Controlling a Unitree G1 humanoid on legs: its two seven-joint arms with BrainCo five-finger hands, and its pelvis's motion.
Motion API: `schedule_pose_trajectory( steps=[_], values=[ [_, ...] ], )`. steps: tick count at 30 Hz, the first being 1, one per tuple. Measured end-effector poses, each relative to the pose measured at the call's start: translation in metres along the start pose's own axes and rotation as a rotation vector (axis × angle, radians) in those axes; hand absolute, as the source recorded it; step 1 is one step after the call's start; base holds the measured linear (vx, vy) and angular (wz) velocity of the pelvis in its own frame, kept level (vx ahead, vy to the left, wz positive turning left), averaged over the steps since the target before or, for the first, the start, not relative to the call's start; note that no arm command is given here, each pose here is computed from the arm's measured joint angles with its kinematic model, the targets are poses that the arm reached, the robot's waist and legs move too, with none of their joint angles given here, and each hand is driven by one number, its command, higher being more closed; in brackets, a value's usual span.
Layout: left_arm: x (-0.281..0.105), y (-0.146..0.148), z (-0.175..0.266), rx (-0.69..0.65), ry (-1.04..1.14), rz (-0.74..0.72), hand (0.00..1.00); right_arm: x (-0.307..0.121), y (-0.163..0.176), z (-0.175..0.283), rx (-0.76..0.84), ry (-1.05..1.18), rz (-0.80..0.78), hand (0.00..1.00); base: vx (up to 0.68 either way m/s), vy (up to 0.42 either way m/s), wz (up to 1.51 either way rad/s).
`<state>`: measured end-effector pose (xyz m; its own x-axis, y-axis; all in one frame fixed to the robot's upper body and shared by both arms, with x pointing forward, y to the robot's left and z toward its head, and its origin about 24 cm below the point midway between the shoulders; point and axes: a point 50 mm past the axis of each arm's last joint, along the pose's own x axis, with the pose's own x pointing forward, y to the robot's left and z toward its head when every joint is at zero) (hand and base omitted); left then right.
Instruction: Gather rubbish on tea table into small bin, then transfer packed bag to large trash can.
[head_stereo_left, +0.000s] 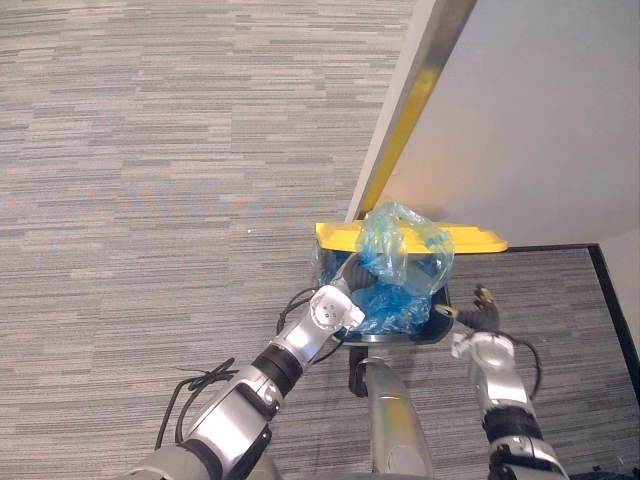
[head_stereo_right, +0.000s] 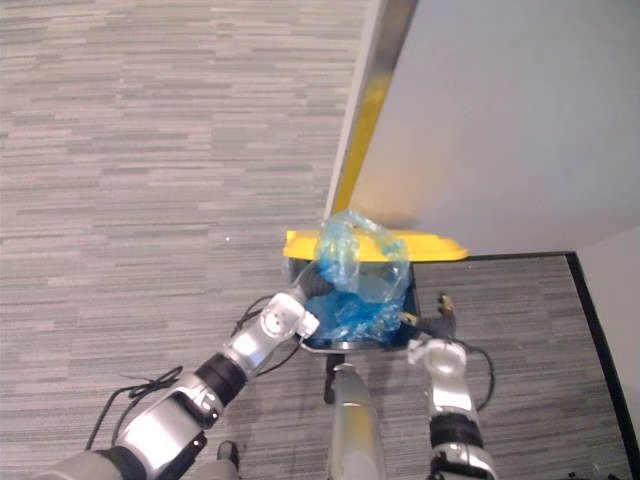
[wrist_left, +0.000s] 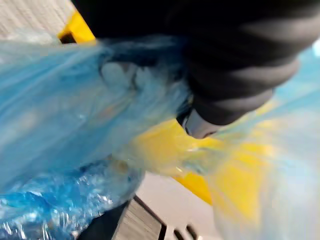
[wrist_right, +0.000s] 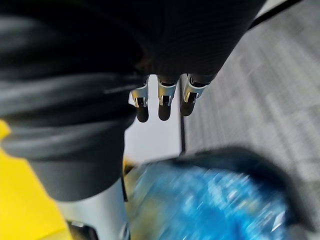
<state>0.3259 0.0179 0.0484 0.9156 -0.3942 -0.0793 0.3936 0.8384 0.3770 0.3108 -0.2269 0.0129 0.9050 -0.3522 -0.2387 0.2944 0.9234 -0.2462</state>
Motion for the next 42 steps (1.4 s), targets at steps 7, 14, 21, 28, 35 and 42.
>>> schedule_pose_trajectory(
  steps=[7, 14, 21, 28, 35, 42],
  values=[
    [0.001, 0.014, -0.002, -0.025, 0.009, 0.061, 1.00, 0.023, 0.009, 0.074, 0.099, -0.154, -0.035, 0.00, 0.01, 0.005, 0.01],
    [0.004, 0.020, 0.012, -0.050, -0.039, 0.086, 1.00, 0.030, -0.002, 0.133, 0.224, -0.290, -0.085, 0.00, -0.01, 0.008, 0.07],
    [0.007, 0.022, 0.021, -0.063, -0.071, 0.086, 1.00, 0.027, -0.012, 0.162, 0.310, -0.365, -0.106, 0.00, -0.01, 0.015, 0.04],
    [0.013, 0.021, 0.044, -0.036, -0.146, 0.088, 1.00, 0.023, -0.010, 0.196, 0.270, -0.459, -0.079, 0.00, -0.01, 0.003, -0.01],
    [0.014, 0.020, 0.045, -0.022, -0.144, 0.080, 0.00, 0.012, -0.004, 0.218, 0.192, -0.561, -0.020, 0.00, -0.02, -0.003, -0.08],
    [0.019, 0.001, 0.022, 0.057, -0.018, 0.026, 0.00, -0.010, 0.021, 0.237, 0.127, -0.689, 0.101, 0.00, 0.00, 0.001, -0.16]
  ],
)
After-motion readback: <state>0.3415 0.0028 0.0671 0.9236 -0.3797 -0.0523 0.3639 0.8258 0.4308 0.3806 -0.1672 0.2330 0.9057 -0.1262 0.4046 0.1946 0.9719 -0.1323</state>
